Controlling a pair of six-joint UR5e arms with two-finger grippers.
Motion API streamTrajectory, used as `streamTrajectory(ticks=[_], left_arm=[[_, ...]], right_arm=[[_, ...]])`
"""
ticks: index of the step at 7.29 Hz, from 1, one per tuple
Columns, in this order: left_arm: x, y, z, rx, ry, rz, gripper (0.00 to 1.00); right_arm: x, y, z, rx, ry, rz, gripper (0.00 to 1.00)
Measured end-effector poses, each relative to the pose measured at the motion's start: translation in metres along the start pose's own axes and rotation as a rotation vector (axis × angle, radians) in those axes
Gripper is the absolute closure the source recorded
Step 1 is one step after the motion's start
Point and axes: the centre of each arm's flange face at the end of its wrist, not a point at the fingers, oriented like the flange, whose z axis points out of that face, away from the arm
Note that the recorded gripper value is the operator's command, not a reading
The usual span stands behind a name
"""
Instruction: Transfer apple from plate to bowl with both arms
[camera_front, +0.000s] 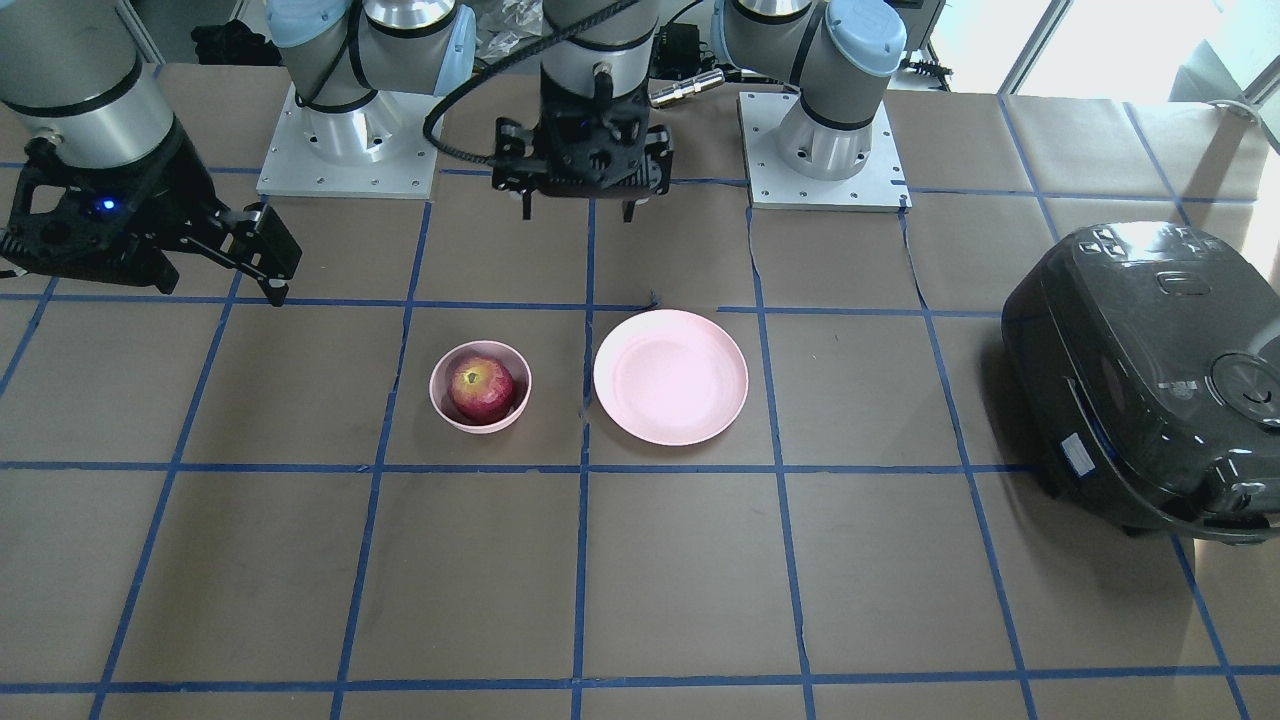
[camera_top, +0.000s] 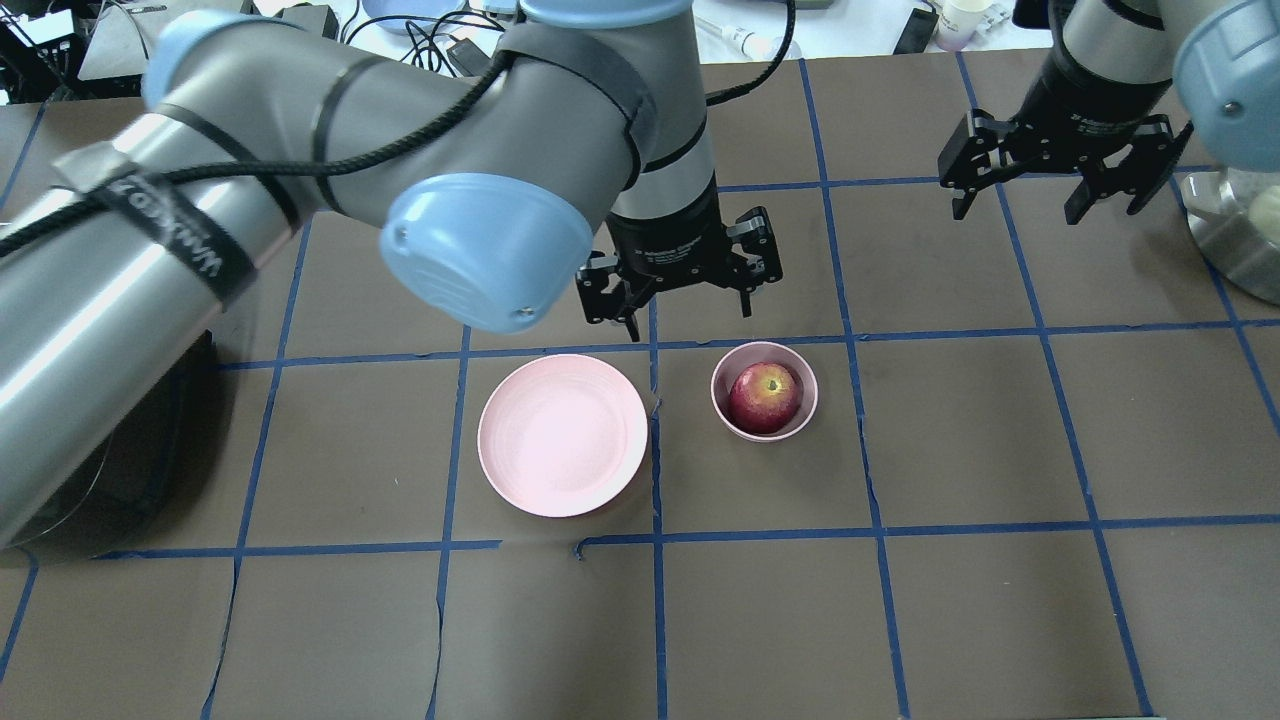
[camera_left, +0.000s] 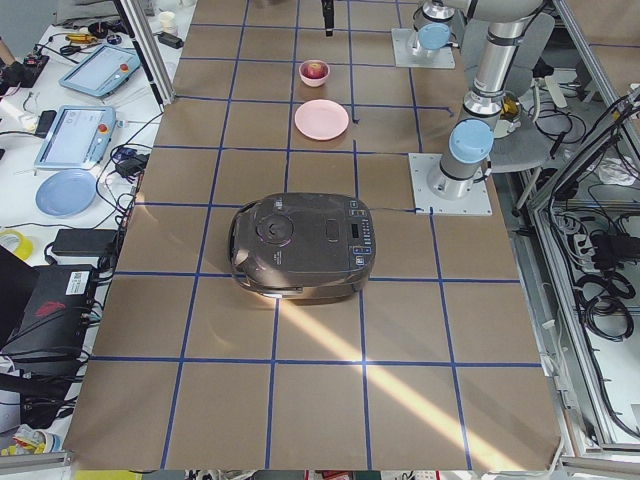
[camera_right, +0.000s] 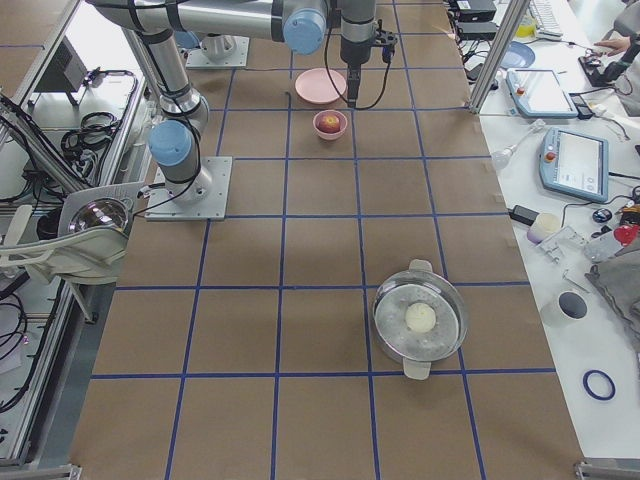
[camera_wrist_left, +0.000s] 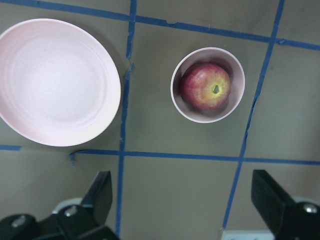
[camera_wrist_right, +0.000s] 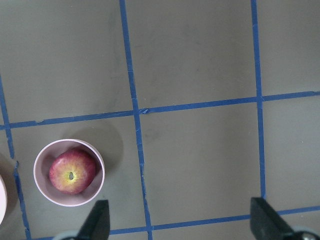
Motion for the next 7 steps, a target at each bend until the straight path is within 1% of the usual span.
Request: streamTrajectory(ticks=[1,2,3,4,5,6,7], left_arm=[[-0.047,-0.008,-0.021,0.0,-0.021,0.014,0.0],[-0.098,-0.026,-0.04,0.019,-0.03,0.043,0.0],[-0.143,-0.046,-0.053,0.067,-0.049,0.079,0.0],[-0.172,-0.065,-0.06,0.128,-0.067,0.104,0.0],[-0.186,-0.078,-0.063,0.172,-0.073,0.111,0.0],[-0.19,-0.084,-0.063,0.195,-0.074,0.111,0.0],[-0.192,-0.086,-0.063,0.204,-0.075,0.108,0.0]], right_arm=[[-0.006,0.009,-0.011,0.013,-0.013,-0.009,0.0],[-0.013,0.018,-0.018,0.018,-0.033,-0.021,0.0],[-0.023,0.024,-0.02,0.015,-0.048,-0.032,0.0],[-0.032,0.028,-0.018,0.006,-0.053,-0.034,0.0],[-0.036,0.03,-0.015,-0.002,-0.052,-0.031,0.0],[-0.038,0.03,-0.012,-0.009,-0.051,-0.03,0.0],[-0.038,0.03,-0.009,-0.016,-0.049,-0.029,0.0]])
